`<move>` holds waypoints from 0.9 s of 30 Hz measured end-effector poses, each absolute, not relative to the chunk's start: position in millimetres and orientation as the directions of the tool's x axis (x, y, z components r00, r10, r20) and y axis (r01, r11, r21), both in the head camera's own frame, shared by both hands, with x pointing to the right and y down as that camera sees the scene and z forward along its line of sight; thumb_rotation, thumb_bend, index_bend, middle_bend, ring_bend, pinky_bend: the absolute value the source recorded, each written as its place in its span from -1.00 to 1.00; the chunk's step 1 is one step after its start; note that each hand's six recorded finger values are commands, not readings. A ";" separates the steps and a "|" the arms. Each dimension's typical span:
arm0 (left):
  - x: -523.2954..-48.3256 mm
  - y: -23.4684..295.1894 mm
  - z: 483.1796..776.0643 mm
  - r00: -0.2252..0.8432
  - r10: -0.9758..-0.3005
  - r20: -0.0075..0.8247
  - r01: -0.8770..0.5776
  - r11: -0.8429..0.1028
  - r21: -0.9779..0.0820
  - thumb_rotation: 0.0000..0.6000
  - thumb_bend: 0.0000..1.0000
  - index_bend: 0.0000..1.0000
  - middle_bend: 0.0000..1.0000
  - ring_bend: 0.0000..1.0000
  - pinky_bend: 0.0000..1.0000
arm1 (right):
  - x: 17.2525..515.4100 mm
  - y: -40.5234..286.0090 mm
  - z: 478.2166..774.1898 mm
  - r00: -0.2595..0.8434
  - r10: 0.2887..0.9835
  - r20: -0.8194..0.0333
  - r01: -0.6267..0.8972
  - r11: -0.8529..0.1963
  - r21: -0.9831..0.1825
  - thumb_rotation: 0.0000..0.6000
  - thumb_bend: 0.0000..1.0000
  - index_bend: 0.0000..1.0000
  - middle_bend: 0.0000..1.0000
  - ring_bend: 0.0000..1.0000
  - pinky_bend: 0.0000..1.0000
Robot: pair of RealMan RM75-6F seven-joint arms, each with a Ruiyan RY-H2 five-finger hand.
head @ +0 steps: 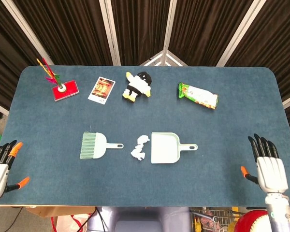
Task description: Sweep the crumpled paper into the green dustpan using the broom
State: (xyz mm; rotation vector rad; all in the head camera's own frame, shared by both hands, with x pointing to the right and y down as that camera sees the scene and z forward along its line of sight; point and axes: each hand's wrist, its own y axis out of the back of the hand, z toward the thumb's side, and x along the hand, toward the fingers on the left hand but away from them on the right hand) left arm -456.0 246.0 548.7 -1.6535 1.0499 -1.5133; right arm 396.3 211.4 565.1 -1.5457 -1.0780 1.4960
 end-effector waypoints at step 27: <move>-454.1 244.9 555.9 0.010 -0.861 0.509 -0.141 -0.505 -0.852 1.00 -1.00 -1.00 -1.00 -1.00 -1.00 | 251.8 163.5 673.0 0.114 0.810 -0.576 0.035 -0.583 -0.812 1.00 -0.42 -0.28 0.61 0.61 0.45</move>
